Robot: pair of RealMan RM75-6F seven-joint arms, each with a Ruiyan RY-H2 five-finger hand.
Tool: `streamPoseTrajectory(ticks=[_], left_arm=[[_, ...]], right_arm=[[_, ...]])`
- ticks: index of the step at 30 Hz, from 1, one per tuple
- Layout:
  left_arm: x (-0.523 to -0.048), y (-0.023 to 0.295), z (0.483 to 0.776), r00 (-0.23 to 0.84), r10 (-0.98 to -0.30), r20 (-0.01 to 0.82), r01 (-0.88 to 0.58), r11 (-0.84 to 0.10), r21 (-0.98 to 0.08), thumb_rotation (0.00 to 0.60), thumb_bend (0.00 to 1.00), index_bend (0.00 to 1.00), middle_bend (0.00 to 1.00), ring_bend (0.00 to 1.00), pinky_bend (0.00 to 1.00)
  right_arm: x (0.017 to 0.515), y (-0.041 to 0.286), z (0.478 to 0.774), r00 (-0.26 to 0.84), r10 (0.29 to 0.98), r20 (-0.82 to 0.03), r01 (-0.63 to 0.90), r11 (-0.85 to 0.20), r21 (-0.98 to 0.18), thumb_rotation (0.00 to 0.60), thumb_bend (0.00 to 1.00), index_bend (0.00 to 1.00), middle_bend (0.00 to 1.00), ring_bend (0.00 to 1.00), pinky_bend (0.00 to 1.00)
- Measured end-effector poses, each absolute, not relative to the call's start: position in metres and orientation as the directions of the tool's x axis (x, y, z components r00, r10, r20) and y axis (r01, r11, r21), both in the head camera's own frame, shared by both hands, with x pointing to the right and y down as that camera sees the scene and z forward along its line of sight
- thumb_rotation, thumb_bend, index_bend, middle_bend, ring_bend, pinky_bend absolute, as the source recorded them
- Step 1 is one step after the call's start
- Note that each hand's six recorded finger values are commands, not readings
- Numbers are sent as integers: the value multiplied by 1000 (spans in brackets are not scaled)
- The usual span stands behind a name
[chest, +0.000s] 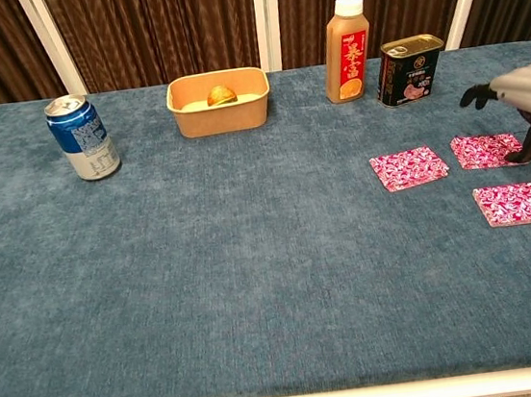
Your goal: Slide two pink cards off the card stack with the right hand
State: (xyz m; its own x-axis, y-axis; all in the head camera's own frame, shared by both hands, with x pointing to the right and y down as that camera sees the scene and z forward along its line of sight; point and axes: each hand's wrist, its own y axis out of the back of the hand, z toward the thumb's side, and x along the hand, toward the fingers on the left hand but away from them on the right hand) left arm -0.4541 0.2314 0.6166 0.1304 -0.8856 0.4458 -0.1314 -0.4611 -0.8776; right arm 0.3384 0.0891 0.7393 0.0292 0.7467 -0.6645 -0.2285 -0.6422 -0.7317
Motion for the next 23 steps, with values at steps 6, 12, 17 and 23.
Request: streamPoseTrajectory(ticks=[6, 12, 17, 23], left_arm=[[-453, 229, 613, 131, -891, 435, -133, -450, -883, 600, 6, 177, 150, 23, 185], [-455, 228, 611, 128, -892, 433, -137, -449, -883, 600, 5, 177, 150, 23, 185], [-454, 228, 612, 131, -890, 437, -139, -453, -881, 600, 6, 176, 150, 23, 185], [-453, 228, 613, 133, -889, 439, -132, -455, -881, 600, 6, 176, 150, 23, 185]], right_arm=[[347, 102, 693, 88, 814, -574, -154, -558, -816, 600, 169, 171, 214, 519, 633], [389, 141, 650, 99, 883, -460, -100, -451, -887, 600, 141, 47, 36, 36, 46], [422, 163, 631, 98, 919, -383, -74, -377, -923, 600, 101, 0, 0, 0, 0], [450, 195, 628, 87, 924, -373, -118, -362, -925, 600, 101, 0, 0, 0, 0]])
